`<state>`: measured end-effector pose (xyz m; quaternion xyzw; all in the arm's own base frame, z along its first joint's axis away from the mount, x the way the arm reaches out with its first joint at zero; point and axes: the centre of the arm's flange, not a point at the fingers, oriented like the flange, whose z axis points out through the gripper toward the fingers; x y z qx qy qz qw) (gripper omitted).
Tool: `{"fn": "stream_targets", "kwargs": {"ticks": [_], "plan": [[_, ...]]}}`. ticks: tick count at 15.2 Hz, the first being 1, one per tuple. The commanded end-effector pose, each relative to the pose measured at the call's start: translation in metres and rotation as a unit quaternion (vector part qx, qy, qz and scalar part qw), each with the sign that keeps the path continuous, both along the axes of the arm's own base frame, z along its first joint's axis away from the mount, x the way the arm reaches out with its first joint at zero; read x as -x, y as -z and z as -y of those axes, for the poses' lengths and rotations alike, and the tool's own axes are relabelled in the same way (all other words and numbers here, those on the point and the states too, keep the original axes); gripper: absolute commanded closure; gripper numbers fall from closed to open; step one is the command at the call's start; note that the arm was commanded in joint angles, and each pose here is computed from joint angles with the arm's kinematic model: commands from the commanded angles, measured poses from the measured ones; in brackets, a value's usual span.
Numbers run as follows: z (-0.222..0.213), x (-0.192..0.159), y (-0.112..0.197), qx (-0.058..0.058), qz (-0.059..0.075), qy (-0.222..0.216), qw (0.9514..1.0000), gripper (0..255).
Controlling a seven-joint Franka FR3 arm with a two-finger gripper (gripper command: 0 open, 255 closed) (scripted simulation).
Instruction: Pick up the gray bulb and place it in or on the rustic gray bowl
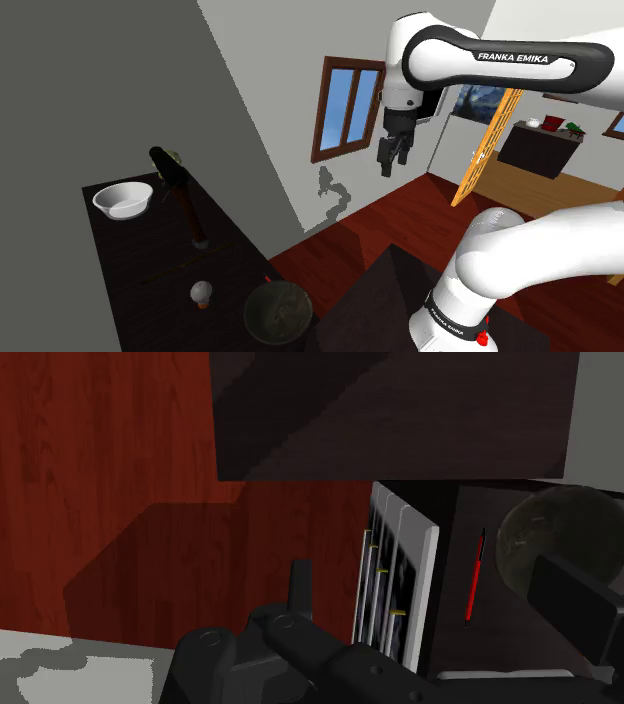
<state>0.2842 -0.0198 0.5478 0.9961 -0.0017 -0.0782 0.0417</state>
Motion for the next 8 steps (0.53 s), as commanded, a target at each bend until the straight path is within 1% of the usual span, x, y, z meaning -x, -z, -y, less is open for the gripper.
{"fn": "stream_targets", "kwargs": {"ticks": [1, 8], "plan": [[0.0, 0.0, 0.0, 0.0, 0.0, 0.0, 1.0, 0], [-0.056, -0.031, 0.061, -0.003, 0.022, -0.009, 0.9997, 0]]}}
